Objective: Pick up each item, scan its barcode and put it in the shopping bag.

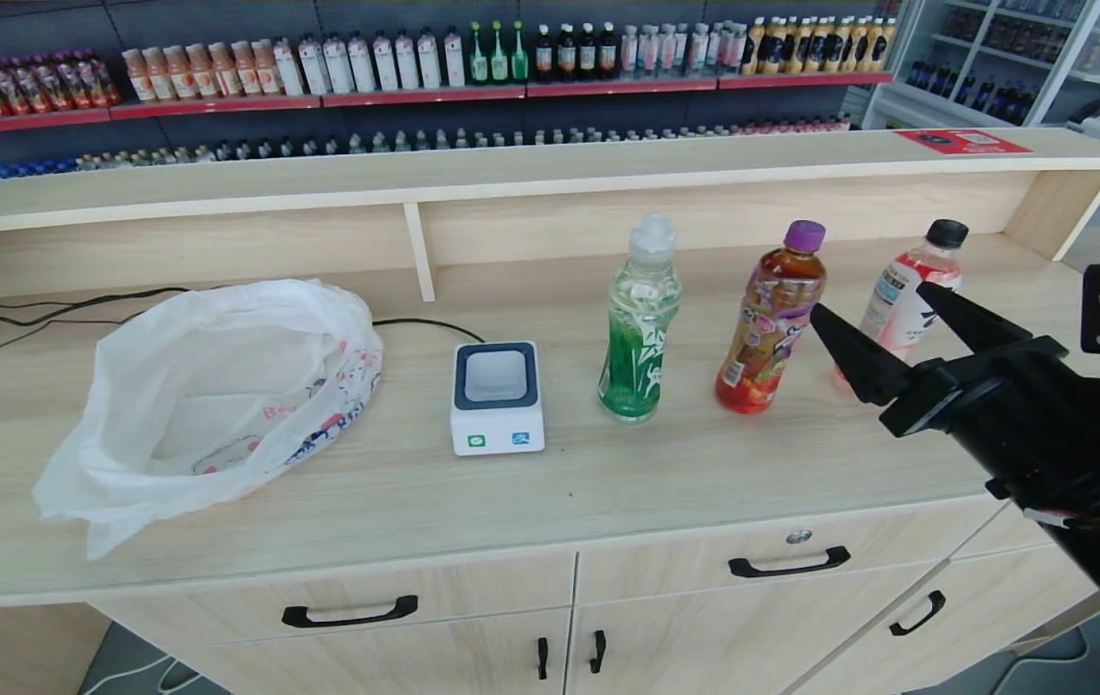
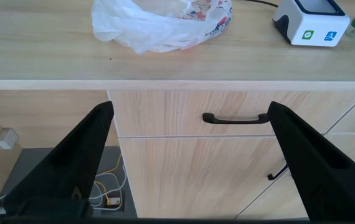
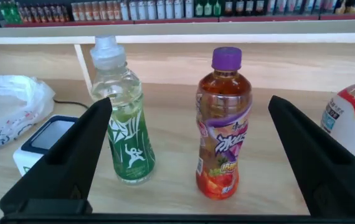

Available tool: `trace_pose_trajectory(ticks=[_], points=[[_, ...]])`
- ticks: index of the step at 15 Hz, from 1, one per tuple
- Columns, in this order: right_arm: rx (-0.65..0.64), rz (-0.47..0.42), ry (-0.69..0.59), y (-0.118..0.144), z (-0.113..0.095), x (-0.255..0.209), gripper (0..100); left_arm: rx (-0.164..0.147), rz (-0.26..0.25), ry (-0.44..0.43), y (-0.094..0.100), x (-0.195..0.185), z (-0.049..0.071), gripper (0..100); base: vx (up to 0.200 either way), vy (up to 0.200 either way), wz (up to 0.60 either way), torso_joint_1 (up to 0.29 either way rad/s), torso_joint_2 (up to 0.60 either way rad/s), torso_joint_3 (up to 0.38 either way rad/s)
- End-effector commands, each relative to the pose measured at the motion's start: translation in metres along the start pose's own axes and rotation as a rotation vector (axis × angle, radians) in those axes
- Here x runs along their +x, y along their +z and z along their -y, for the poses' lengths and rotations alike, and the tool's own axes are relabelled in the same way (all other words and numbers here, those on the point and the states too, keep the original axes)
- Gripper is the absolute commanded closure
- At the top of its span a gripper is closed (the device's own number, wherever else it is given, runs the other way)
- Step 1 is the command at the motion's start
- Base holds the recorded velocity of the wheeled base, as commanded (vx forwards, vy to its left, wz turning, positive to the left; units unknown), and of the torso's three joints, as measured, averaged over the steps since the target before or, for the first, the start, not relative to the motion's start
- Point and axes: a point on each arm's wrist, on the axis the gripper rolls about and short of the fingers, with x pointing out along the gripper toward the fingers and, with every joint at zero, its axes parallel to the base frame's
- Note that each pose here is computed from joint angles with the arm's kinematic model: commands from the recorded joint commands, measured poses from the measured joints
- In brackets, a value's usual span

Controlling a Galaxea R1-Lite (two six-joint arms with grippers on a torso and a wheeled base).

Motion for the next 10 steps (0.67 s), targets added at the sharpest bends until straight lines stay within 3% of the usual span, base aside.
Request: trace_pose_trajectory(ticks=[1, 7, 10], points=[[0.043, -0.013, 0.032, -0.004, -0.02, 0.003, 0, 0.0, 0.0, 0.0, 0.0, 0.0, 0.0, 0, 0.0, 0.0, 0.0, 0.0, 0.0, 0.0], [0.066, -0.072, 0.076, -0.016, -0.036, -0.003, 0, 0.0, -0.001, 0.002, 0.0, 0.0, 0.0, 0, 0.0, 0.2, 0.0, 0.003, 0.0, 0.004], [0.059, -0.1, 0.08, -0.027, -0.039, 0.005, 0, 0.0, -0.001, 0.0, 0.0, 0.0, 0.0, 0, 0.0, 0.0, 0.0, 0.0, 0.0, 0.0]])
